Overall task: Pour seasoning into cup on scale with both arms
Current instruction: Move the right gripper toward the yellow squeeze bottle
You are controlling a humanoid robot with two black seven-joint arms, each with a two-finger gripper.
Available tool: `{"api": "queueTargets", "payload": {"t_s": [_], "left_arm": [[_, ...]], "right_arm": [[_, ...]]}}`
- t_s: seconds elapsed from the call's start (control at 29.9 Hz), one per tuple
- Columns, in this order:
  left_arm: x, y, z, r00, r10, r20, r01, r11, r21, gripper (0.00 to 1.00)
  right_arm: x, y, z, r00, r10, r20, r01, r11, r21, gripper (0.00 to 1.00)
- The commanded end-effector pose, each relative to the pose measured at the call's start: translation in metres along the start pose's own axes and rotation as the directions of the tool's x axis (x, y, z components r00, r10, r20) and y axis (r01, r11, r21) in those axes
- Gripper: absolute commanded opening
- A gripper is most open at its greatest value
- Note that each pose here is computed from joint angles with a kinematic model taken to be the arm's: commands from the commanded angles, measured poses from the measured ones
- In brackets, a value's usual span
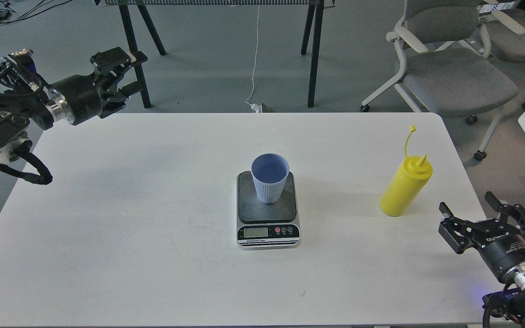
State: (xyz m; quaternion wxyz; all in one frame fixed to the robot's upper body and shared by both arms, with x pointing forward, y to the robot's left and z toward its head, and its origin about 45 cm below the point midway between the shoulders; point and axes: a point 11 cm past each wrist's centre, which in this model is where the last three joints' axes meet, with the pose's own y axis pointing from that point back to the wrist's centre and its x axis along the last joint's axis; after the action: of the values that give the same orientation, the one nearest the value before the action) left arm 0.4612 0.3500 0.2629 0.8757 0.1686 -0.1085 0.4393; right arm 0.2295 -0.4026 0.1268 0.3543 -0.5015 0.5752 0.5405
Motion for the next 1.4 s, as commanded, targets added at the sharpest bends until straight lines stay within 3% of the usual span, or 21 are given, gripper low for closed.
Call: {"api": "queueTargets", "payload": {"t_s": [0.0,0.33,1.37], "left_arm": [[-0.001,0.003,-0.006,1.0,0.001,-0.006,-0.001,1.0,0.013,0.87],[-0.001,0.007,-0.012,1.0,0.005,-0.01,-0.005,1.0,0.024,0.87],[-0.004,0.007,-0.014,1.0,0.001,-0.016,-0.001,1.0,0.026,0.87]], "right_arm": [[0.005,-0.011,0.004,1.0,-0.01,-0.011,0.01,1.0,0.007,1.0],[0.004,-0.04,0.028,0.999,-0.043,-0.031,0.041,0.998,-0.044,0.99],[0.032,-0.062,0.068,0.999,-0.022,-0.034,0.02,0.998,-0.061,0.99]]}}
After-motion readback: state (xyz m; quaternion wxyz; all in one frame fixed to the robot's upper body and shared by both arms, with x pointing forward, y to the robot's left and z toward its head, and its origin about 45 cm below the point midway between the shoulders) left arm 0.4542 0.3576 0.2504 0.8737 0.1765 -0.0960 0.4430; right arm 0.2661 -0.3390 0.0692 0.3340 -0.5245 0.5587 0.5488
